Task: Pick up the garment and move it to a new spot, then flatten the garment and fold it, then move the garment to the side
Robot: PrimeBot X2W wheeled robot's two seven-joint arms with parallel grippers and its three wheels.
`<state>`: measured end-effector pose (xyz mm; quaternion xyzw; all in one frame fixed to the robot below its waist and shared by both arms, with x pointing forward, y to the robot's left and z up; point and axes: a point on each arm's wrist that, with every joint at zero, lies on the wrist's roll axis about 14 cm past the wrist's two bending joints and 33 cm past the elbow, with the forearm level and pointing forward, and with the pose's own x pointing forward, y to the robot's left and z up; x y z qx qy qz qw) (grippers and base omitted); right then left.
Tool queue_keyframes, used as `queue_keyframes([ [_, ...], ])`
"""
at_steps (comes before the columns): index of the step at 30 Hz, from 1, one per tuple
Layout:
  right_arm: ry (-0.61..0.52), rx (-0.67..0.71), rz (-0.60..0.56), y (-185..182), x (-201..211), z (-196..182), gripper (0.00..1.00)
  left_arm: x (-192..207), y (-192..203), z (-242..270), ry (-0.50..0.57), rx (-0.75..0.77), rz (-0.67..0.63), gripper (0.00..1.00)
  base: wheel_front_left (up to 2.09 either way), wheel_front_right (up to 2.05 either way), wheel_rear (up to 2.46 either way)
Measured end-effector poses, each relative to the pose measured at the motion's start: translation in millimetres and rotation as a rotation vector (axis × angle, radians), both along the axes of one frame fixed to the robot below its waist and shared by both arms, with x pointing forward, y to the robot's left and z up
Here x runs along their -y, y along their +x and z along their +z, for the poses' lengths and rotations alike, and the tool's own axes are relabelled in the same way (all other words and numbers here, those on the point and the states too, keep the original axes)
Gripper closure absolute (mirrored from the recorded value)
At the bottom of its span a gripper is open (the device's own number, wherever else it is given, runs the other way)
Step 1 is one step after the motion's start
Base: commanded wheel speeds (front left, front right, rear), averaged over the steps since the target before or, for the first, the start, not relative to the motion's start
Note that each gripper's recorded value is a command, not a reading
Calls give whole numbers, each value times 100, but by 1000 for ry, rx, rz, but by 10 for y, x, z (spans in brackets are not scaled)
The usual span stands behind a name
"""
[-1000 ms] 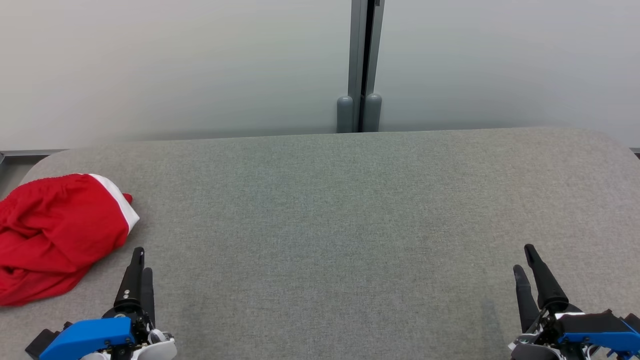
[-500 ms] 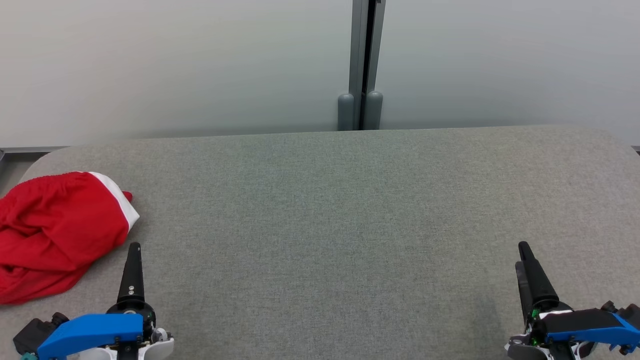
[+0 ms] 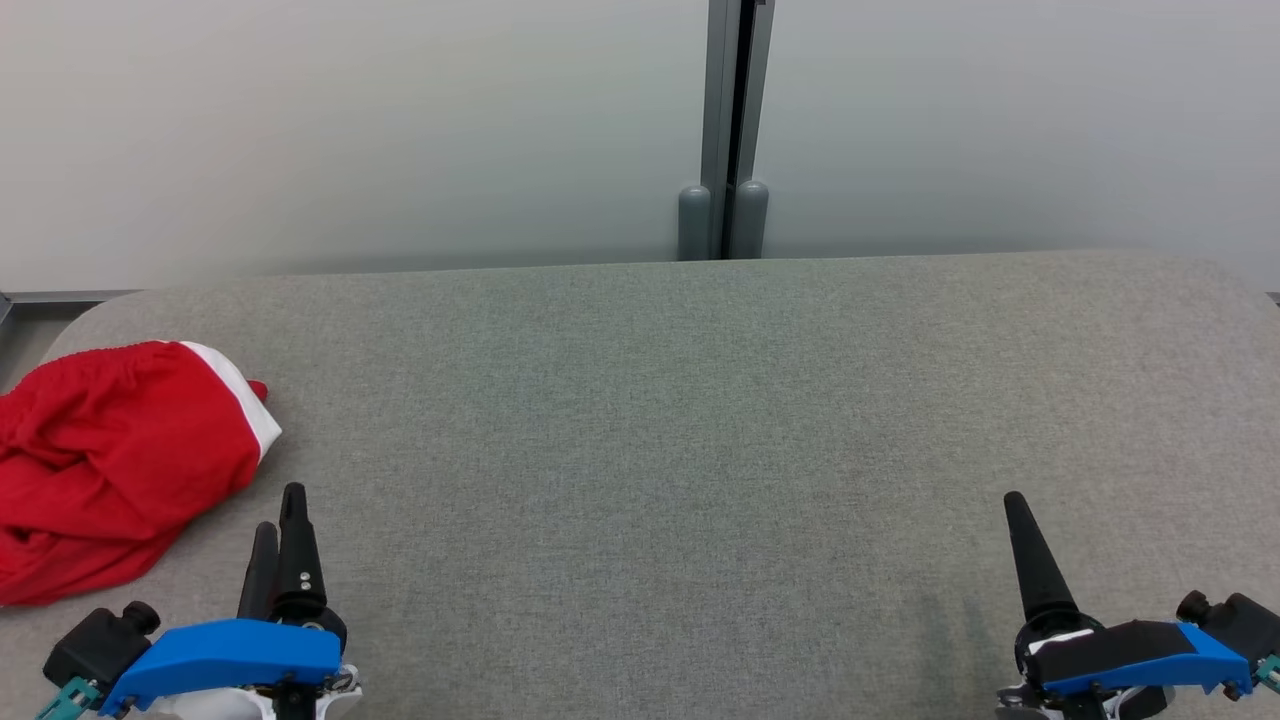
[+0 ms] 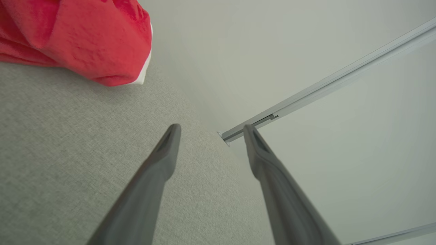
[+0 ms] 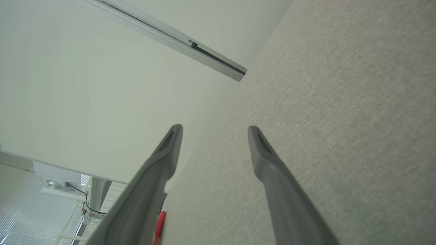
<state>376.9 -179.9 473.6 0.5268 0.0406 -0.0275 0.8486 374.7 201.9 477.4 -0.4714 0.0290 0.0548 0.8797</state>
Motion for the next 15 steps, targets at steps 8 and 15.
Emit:
queue_keyframes([
  [8, -121, -3, 27, -2, -62, -33, 0, 65, -14, -44, 146, -18, -30, 0, 0, 0, 0],
  [15, -202, 0, 44, -7, -99, -48, 0, 94, -22, -72, 248, -27, -45, 0, 0, 0, 0],
])
